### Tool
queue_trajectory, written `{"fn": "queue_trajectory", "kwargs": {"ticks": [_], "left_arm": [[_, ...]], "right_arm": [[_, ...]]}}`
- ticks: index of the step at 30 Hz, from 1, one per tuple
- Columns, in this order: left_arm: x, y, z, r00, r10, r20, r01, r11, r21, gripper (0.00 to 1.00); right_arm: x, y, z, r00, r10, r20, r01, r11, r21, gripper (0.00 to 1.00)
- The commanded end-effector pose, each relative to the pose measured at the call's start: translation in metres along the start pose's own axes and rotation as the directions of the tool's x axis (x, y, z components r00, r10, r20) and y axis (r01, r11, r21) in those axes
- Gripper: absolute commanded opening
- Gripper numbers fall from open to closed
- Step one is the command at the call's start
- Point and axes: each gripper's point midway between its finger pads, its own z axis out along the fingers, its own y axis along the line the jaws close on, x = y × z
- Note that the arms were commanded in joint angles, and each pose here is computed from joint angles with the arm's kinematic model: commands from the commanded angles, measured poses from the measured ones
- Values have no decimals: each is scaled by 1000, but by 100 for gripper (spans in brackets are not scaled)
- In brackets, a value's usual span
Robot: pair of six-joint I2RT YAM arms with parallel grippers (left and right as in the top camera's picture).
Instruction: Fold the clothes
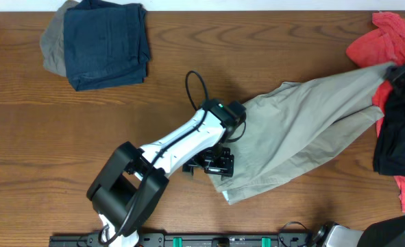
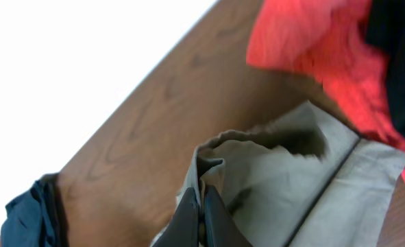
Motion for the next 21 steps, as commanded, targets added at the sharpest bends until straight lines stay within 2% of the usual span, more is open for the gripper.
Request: {"fn": "queue_trajectory", "kwargs": {"ticks": [1,6,8,10,14,21], "left_arm": [[0,6,-22,998,-2,57,-1,999,54,83],[8,7,-61,982,33,184,-58,990,131,86],[18,1,-68,980,52,194,-83,984,158,92],[29,-14,-70,982,84,170,-120,969,214,93],[41,-51,-58,971,175,166,-217,933,286,93],[43,-67,-18,979,148,141,-183,941,284,93]], "right_arm": [[-28,18,-23,994,-59,91,58,998,16,1],[-32,17,-29,993,-65,101,61,997,47,1],[-30,15,-26,994,-60,91,55,997,54,1],[-30,13,-23,995,-57,84,52,997,57,1],[-28,11,-19,995,-64,74,59,996,65,1],[-23,3,-18,995,-81,58,74,990,116,2]]}}
